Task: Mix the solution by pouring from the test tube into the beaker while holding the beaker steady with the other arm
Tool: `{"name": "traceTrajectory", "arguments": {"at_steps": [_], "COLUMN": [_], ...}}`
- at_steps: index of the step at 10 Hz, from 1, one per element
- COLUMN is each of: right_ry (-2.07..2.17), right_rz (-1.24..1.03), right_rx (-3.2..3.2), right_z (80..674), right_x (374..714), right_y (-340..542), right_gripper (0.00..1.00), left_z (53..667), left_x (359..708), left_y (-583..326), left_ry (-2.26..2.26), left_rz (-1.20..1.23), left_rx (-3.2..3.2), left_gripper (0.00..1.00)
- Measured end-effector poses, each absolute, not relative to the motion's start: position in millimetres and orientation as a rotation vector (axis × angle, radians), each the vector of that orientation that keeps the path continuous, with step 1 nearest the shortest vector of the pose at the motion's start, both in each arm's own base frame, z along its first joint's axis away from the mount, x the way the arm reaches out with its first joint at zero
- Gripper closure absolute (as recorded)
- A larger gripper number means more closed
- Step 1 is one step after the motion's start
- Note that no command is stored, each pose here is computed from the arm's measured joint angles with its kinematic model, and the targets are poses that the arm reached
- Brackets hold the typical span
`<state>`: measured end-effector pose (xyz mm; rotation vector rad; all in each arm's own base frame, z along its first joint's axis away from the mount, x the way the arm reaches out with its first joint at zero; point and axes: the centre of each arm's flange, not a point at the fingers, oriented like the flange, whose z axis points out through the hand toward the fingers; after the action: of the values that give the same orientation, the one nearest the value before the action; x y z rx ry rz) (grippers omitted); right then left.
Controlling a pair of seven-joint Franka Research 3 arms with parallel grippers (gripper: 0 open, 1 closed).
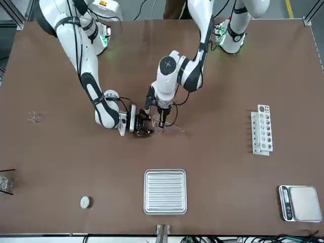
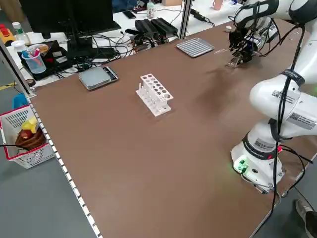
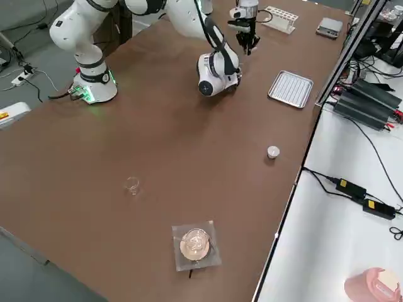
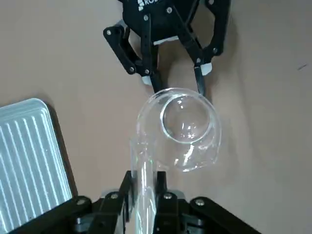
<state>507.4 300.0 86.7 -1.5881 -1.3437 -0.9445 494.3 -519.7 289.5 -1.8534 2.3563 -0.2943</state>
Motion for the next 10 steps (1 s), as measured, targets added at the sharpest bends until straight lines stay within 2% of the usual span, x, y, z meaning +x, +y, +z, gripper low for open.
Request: {"name": "traceTrajectory", "arguments": {"at_steps": [10], "right_ry": [-1.344], "right_rz": [-0.945], "right_rx": [-1.588], "right_z": [87], "right_x": [507], "right_y": [300], "right_gripper": [0.45], "left_z": [273], "left_x": [480], "left_y": [-535], "left_ry": [2.328], "left_rz": [-0.217], "left_rx": [-1.730], "left_gripper": [0.78]}}
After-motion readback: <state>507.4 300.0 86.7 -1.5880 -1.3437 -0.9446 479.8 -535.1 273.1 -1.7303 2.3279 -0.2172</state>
